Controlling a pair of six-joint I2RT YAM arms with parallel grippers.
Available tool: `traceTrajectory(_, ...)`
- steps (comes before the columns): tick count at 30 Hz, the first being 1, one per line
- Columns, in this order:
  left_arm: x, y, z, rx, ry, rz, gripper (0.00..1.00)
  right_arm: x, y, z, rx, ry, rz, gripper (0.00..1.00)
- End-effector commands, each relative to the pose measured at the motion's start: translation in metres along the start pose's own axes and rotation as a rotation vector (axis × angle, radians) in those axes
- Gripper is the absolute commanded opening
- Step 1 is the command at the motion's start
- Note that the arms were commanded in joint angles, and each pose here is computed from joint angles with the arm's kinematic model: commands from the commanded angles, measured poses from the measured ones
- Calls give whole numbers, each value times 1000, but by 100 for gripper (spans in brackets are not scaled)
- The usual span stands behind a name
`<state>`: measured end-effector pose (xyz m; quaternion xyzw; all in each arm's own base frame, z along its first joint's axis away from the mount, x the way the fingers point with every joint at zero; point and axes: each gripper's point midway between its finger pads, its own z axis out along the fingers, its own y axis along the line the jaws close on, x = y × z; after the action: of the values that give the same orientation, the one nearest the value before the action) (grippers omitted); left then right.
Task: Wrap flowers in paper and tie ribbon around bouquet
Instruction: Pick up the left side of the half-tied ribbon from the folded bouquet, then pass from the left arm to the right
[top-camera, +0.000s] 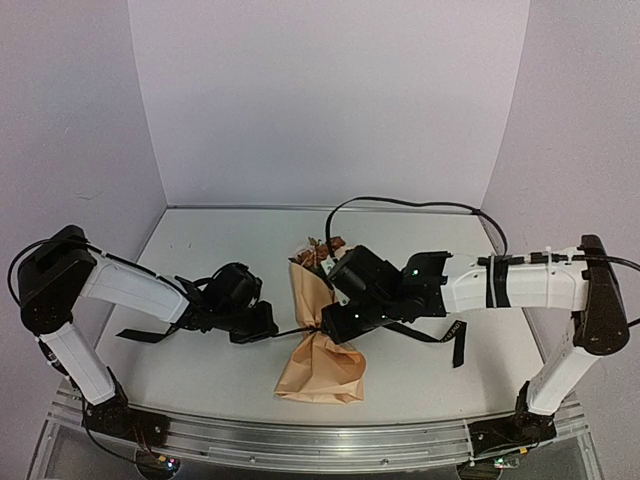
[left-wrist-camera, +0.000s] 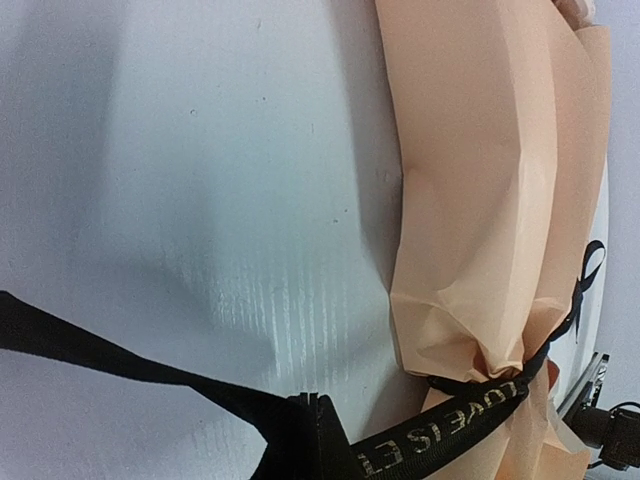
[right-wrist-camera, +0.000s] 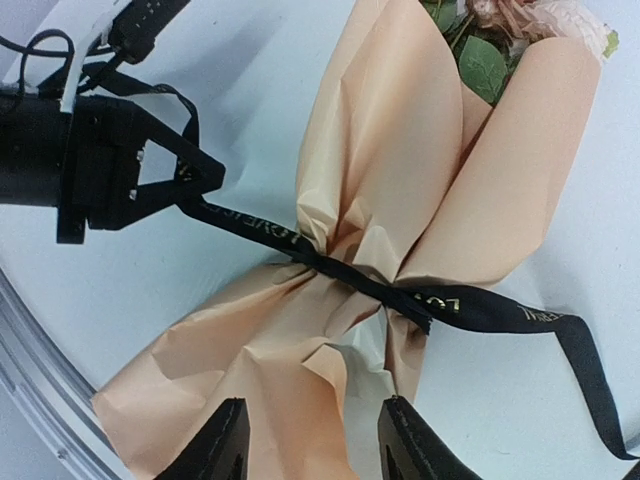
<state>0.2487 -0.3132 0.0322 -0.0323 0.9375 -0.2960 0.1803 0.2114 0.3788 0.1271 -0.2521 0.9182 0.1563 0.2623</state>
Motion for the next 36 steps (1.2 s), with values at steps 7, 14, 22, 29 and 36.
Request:
traceTrajectory(7, -23, -19, -13, 38, -57, 11, 4, 38, 8, 56, 17, 150, 40, 36)
traceTrajectory(14, -36, -52, -43, 203, -114, 61, 10, 35, 0, 50, 51, 118, 56, 35)
traceTrajectory(22, -36, -112, -48, 405, -55, 265, 10, -10, 0, -2, 23, -46, 73, 46)
traceTrajectory(29, -38, -161, -22, 498, 46, 400, 16, -23, -32, -22, 91, -142, 169, 57)
traceTrajectory(36, -25, -174, 8, 523, 162, 442, 28, -14, -71, -26, 130, -196, 352, 62)
